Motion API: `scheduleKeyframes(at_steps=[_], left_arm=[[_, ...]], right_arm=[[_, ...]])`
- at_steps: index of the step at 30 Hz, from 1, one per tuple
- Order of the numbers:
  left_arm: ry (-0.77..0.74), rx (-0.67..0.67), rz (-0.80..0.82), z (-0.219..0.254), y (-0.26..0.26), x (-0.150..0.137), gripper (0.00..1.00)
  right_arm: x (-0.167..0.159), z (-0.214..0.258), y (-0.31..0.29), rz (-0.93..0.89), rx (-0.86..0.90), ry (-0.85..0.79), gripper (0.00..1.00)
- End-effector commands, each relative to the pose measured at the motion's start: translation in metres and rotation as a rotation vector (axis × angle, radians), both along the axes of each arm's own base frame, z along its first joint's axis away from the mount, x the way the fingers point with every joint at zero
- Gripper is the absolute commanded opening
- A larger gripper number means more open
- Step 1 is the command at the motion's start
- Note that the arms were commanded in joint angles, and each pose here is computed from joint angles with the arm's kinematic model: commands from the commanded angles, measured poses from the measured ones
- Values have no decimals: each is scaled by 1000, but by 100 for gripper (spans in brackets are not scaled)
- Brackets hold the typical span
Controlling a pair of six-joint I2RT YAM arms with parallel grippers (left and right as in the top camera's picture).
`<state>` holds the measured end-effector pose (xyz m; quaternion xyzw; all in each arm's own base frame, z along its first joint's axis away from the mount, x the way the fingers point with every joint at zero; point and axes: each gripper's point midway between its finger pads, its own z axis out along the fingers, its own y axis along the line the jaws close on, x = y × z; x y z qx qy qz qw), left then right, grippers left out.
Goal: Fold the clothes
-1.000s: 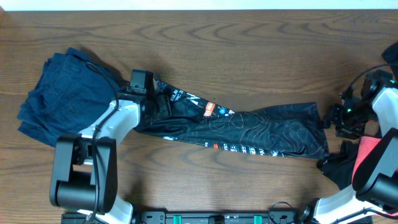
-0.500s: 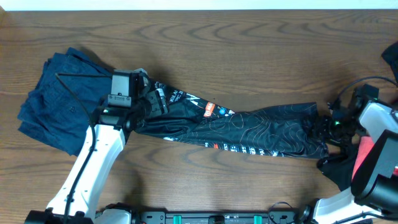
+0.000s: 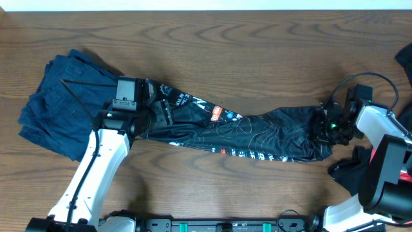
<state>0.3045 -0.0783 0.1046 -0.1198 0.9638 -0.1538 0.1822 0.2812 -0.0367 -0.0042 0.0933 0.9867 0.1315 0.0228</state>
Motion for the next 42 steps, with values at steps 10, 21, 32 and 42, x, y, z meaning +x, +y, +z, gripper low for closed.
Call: scheduleKeyframes(at_steps=[10, 21, 32, 42], left_arm=[[85, -2, 5, -6, 2, -19, 73], [93, 0, 5, -7, 2, -21, 73], [99, 1, 5, -7, 2, -22, 73], [100, 1, 5, -8, 2, -23, 74]], right_arm=[[65, 84, -115, -169, -392, -103, 1], [77, 88, -29, 29, -294, -93, 1], [66, 71, 79, 215, -256, -76, 1], [56, 44, 131, 326, -220, -124, 3]])
